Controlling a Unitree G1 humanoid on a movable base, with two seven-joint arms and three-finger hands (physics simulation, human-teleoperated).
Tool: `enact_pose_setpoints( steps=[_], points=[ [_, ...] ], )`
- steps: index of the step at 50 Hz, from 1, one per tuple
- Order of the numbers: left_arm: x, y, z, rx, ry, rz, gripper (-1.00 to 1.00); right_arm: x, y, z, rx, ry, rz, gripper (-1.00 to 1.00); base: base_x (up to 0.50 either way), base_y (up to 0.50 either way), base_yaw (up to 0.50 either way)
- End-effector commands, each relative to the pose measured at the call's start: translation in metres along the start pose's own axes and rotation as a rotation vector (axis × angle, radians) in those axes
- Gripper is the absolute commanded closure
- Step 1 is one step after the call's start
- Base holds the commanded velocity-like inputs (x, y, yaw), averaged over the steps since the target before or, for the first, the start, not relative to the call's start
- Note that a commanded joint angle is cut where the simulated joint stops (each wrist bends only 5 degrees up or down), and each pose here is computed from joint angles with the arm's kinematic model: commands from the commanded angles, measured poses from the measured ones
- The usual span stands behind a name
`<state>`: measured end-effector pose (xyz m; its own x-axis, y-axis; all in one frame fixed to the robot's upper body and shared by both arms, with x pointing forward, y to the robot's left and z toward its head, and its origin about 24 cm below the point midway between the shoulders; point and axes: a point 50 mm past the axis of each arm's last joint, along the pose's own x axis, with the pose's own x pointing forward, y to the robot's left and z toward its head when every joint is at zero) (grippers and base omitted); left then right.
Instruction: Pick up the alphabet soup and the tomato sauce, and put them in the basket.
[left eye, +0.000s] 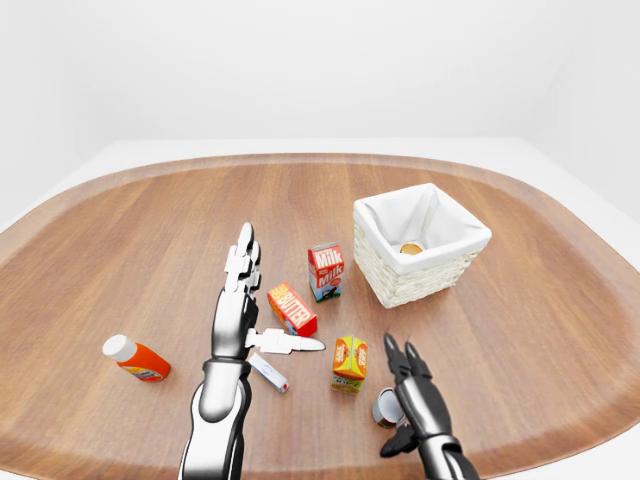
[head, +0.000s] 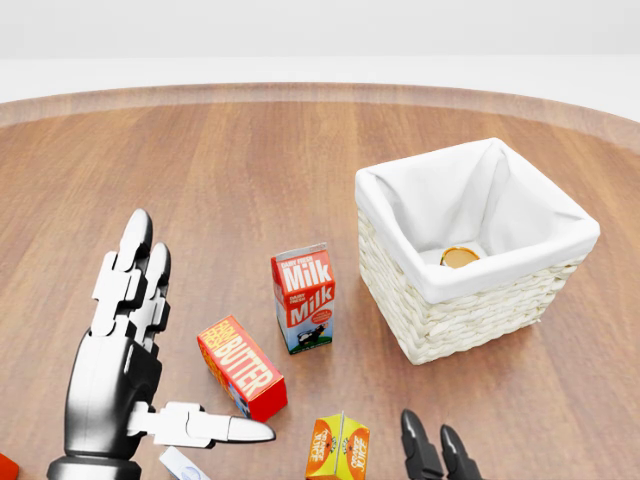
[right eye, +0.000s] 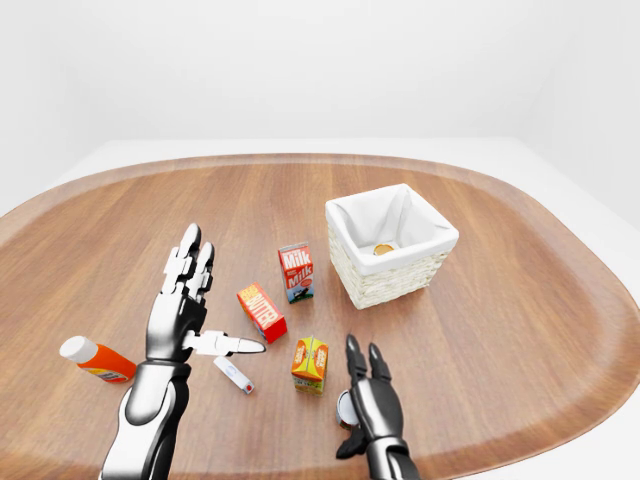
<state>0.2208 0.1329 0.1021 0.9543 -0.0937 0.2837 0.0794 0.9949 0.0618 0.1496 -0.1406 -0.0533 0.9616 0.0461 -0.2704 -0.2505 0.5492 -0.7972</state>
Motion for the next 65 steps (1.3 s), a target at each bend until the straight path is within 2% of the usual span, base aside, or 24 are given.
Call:
enact_pose_setpoints(
  steps=[1, 55, 57, 58, 59, 60, 61, 62, 65],
  points=[
    [-0.001, 0.0, -0.002, 0.019, 0.011, -0.004, -1.0, 0.001, 0.002, -0.001, -0.01, 0.002, 0.001, -1.0, 0.0, 0.0, 0.0],
    [-0.001, 0.001, -0.003, 0.018, 0.011, -0.003, -1.0, 0.002, 0.02, -0.014, -0.068, 0.045, 0.03, -1.0, 0.0, 0.0, 0.0],
    [-0.001, 0.001, -0.003, 0.018, 0.011, -0.003, -1.0, 0.002, 0.02, -0.015, -0.07, 0.045, 0.03, -0.94, 0.0, 0.0, 0.0],
    [-0.001, 0.001, -0.003, 0.018, 0.011, -0.003, -1.0, 0.002, 0.021, -0.015, -0.074, 0.046, 0.032, -0.4, 0.0, 0.0, 0.0],
    [-0.001, 0.001, -0.003, 0.018, 0.011, -0.003, -1.0, 0.002, 0.021, -0.015, -0.074, 0.047, 0.033, -0.04, 0.0, 0.0, 0.0],
    [-0.001, 0.001, -0.003, 0.018, 0.011, -0.002, -1.0, 0.002, 0.021, -0.015, -0.075, 0.046, 0.032, 0.07, 0.0, 0.0, 0.0],
    [-0.001, 0.001, -0.003, 0.018, 0.011, -0.003, -1.0, 0.001, 0.021, -0.015, -0.073, 0.045, 0.035, 0.45, 0.0, 0.0, 0.0],
    [-0.001, 0.001, -0.003, 0.018, 0.011, -0.003, -1.0, 0.001, 0.021, -0.015, -0.072, 0.045, 0.034, 1.0, 0.0, 0.0, 0.0],
    [-0.001, 0.001, -0.003, 0.018, 0.011, -0.003, -1.0, 0.001, 0.022, -0.015, -0.074, 0.046, 0.034, 1.0, 0.0, 0.0, 0.0]
  ],
)
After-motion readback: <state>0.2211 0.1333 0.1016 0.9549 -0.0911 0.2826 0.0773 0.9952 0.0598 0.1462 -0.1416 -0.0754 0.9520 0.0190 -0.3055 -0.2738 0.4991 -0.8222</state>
